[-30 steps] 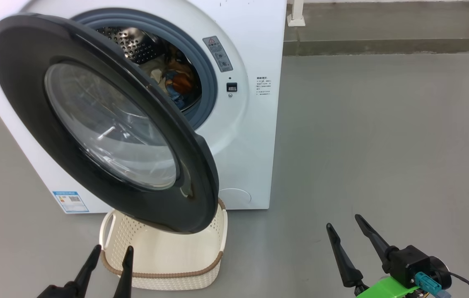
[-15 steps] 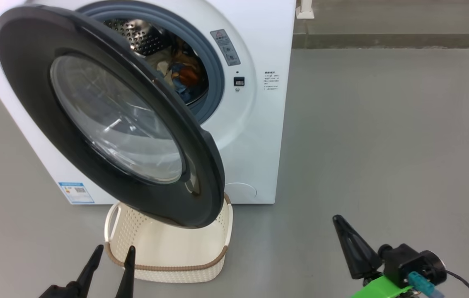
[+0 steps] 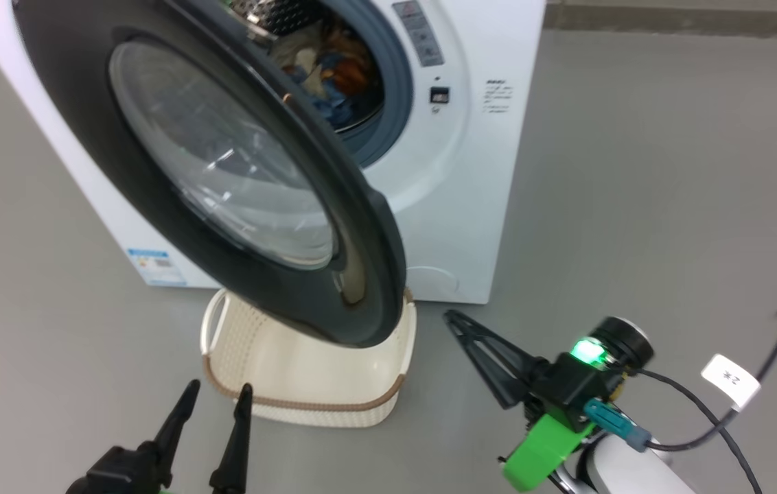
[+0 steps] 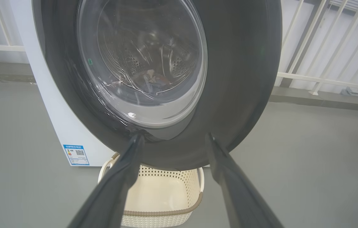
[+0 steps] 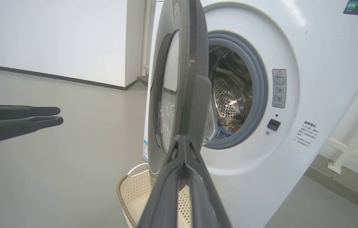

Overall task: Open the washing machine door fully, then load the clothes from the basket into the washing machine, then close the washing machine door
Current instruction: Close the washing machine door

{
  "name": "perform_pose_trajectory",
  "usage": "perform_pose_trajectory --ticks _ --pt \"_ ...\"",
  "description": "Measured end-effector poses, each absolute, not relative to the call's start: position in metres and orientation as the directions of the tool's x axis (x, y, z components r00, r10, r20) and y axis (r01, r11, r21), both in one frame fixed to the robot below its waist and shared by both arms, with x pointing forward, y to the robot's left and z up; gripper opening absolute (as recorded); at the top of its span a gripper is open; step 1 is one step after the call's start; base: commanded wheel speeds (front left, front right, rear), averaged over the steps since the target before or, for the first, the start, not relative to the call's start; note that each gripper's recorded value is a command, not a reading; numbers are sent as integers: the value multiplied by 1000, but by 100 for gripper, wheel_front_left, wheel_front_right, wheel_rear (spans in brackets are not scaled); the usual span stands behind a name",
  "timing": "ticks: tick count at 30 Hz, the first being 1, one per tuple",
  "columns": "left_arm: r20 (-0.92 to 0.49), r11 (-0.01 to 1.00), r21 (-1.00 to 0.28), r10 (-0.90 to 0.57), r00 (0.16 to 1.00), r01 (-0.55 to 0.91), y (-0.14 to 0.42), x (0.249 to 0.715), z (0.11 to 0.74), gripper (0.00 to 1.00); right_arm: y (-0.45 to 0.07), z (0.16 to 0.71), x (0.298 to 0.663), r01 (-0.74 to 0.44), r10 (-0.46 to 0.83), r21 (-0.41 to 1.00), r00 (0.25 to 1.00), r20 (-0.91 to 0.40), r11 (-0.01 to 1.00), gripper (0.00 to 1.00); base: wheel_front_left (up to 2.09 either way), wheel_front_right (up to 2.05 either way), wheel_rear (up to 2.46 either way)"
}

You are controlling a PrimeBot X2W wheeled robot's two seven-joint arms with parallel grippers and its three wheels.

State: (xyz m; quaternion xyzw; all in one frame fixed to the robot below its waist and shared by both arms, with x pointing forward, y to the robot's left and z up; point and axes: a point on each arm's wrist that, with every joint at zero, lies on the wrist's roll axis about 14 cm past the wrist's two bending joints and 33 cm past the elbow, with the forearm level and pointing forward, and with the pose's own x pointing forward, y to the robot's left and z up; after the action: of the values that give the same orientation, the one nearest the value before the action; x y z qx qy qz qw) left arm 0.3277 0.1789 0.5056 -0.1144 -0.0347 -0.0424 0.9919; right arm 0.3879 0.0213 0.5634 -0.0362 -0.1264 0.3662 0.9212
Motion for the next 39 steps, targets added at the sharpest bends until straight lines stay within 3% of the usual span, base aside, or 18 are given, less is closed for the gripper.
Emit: perform_pose_trajectory --ticks 8,15,33,39 --pt "53 971 -232 -37 998 49 186 334 500 100 83 551 388 -817 839 -192 521 157 543 0 0 0 0" --pt "40 973 -232 9 999 1 197 339 498 100 110 534 403 -866 881 -160 459 120 473 0 0 0 0" --pt "-12 972 -232 46 999 -47 205 358 483 100 121 494 447 -863 864 -53 499 72 503 0 0 0 0" --pt "-26 973 -226 37 999 -42 204 370 478 100 113 492 474 -835 834 -33 544 91 549 0 0 0 0"
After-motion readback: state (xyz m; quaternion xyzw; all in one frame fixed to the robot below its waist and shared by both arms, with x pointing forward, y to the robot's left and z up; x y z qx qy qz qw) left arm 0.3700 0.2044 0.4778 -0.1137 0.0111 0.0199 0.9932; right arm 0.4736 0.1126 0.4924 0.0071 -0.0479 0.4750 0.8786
